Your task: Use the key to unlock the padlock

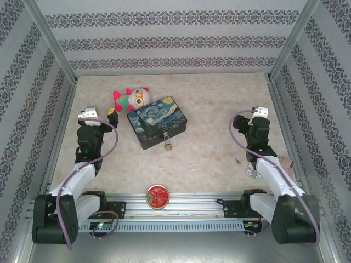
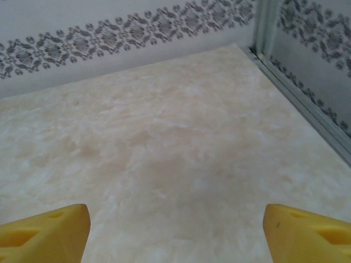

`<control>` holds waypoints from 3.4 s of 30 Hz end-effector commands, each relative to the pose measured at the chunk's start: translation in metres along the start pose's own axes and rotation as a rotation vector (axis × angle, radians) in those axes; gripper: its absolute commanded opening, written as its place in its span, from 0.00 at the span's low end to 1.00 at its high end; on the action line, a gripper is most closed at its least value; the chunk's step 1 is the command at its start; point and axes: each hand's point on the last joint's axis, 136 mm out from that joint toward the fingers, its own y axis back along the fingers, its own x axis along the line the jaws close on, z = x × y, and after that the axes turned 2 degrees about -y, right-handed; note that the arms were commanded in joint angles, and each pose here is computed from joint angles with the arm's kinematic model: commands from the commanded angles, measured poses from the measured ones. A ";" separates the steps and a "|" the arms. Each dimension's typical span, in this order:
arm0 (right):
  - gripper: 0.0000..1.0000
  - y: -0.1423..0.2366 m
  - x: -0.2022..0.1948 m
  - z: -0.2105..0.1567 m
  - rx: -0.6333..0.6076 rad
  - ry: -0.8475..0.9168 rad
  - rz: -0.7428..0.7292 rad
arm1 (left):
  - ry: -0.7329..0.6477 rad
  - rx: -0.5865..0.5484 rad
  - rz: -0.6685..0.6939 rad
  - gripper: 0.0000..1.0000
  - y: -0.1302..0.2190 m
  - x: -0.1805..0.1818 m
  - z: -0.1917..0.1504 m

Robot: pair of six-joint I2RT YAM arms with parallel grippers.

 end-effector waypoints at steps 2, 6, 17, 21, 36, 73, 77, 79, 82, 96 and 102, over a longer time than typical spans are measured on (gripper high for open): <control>0.80 0.031 -0.030 -0.056 0.288 -0.131 -0.176 | 0.120 0.013 -0.035 0.99 0.008 -0.004 0.002; 0.69 0.053 -0.034 -0.091 0.469 -0.205 -0.212 | 0.172 0.020 -0.124 0.99 0.009 -0.020 0.009; 0.51 0.086 -0.038 -0.159 0.716 -0.309 -0.234 | 0.230 -0.050 -0.164 0.99 0.004 -0.027 0.027; 0.45 0.086 -0.041 -0.167 0.739 -0.338 -0.249 | 0.232 -0.037 -0.163 0.99 0.001 -0.027 0.025; 0.35 0.081 -0.053 -0.190 0.813 -0.387 -0.316 | 0.238 -0.005 -0.145 0.99 -0.001 -0.024 0.020; 0.00 0.068 -0.033 -0.197 0.904 -0.389 -0.211 | 0.260 0.030 -0.130 0.99 -0.008 -0.023 0.015; 0.00 0.067 -0.025 -0.185 0.885 -0.389 -0.161 | 0.273 0.071 -0.106 0.99 -0.011 -0.021 0.016; 0.00 0.068 -0.021 -0.178 0.867 -0.389 -0.141 | 0.274 0.091 -0.104 0.99 -0.012 -0.021 0.015; 0.00 0.069 -0.014 -0.167 0.835 -0.398 -0.109 | 0.286 0.109 -0.108 0.99 -0.012 -0.023 0.015; 0.00 0.062 0.058 -0.129 0.762 -0.327 0.097 | 0.430 0.184 -0.236 0.99 -0.010 -0.052 0.011; 0.00 0.053 0.093 -0.123 0.761 -0.261 0.153 | 0.396 0.262 -0.356 0.99 -0.005 -0.105 -0.015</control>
